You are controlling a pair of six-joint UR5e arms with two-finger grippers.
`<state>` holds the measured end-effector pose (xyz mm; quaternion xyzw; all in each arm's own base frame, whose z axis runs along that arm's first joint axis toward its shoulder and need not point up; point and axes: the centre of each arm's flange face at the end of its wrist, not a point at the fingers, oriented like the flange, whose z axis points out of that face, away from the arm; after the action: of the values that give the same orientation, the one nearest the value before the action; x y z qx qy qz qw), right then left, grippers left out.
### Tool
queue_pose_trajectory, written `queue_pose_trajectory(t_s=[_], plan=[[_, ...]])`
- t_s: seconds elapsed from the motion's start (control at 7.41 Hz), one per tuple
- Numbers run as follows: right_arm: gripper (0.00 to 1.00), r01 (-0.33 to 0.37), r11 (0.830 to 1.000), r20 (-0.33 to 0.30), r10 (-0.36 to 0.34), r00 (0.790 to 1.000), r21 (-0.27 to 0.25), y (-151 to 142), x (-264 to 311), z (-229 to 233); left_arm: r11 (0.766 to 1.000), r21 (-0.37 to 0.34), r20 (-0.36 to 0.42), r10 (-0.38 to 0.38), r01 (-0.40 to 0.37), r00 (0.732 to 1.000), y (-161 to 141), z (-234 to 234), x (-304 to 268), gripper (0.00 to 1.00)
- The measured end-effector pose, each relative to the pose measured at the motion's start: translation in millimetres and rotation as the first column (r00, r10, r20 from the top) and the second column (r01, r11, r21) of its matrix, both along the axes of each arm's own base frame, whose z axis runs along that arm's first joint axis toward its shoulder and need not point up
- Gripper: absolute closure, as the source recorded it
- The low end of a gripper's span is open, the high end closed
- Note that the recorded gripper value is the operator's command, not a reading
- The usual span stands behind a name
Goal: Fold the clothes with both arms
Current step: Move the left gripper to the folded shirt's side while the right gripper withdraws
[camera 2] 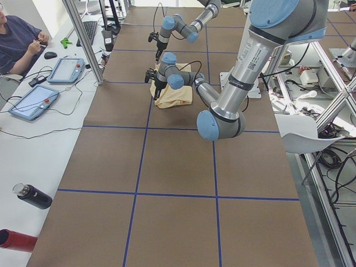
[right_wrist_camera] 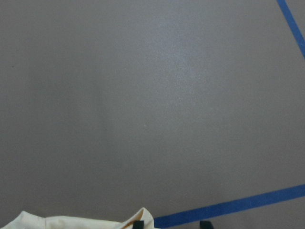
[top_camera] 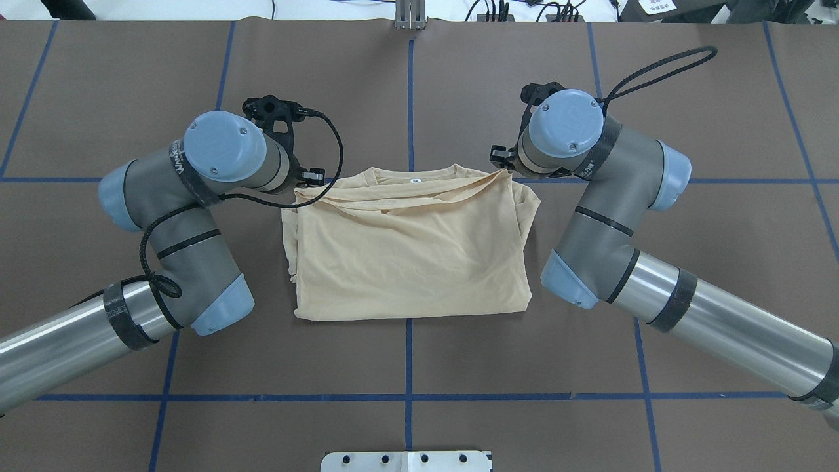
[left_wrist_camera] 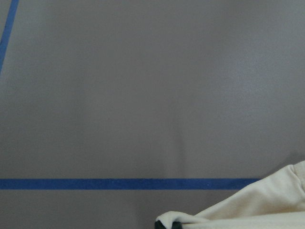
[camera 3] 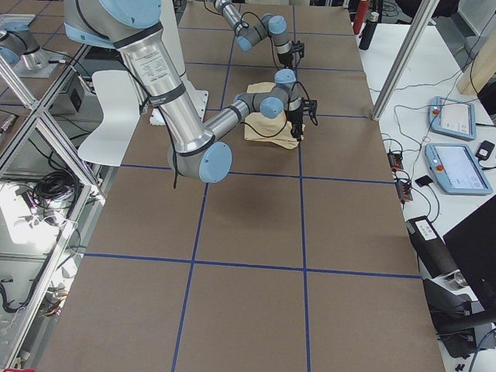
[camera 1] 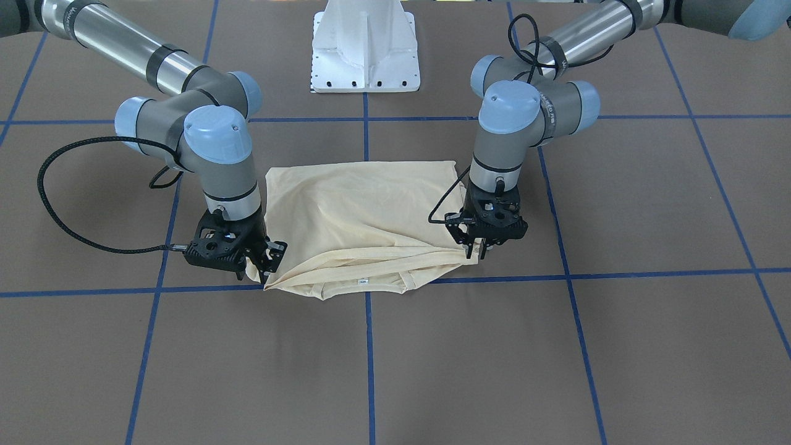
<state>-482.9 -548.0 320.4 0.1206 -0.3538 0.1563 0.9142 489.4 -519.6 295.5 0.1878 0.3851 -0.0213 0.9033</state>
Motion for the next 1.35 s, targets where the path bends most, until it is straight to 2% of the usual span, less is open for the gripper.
queue_pose_trajectory(t_s=[0.14,0.41,0.54,0.81,0.95,1.08,1.35], plan=[[0.0,0.032,0.999,0.008,-0.032,0.999,0.003,-5,8,-1,0.999,0.014,-0.015,0.048,-0.047,0.999,6,-1,-5,0.0],[0.0,0.126,0.992,0.048,-0.126,0.991,0.002,-13,49,3,0.991,0.012,-0.085,0.132,-0.132,0.988,38,-6,-30,0.0],[0.0,0.169,0.985,0.048,-0.17,0.984,0.019,-7,77,16,0.988,-0.009,-0.122,0.153,-0.156,0.981,60,-8,-40,0.0],[0.0,0.239,0.969,0.025,-0.24,0.97,0.056,1,133,46,0.976,-0.098,-0.179,0.174,-0.194,0.968,117,-5,-24,0.01],[0.0,0.254,0.965,0.016,-0.255,0.967,0.064,3,147,55,0.967,-0.132,-0.189,0.192,-0.218,0.963,141,-2,-9,0.02],[0.0,0.26,0.963,0.013,-0.261,0.965,0.068,4,153,58,0.96,-0.149,-0.189,0.206,-0.236,0.96,155,1,1,0.07],[0.0,0.262,0.962,0.012,-0.263,0.965,0.075,4,155,56,0.955,-0.162,-0.181,0.218,-0.247,0.959,162,8,9,0.15]])
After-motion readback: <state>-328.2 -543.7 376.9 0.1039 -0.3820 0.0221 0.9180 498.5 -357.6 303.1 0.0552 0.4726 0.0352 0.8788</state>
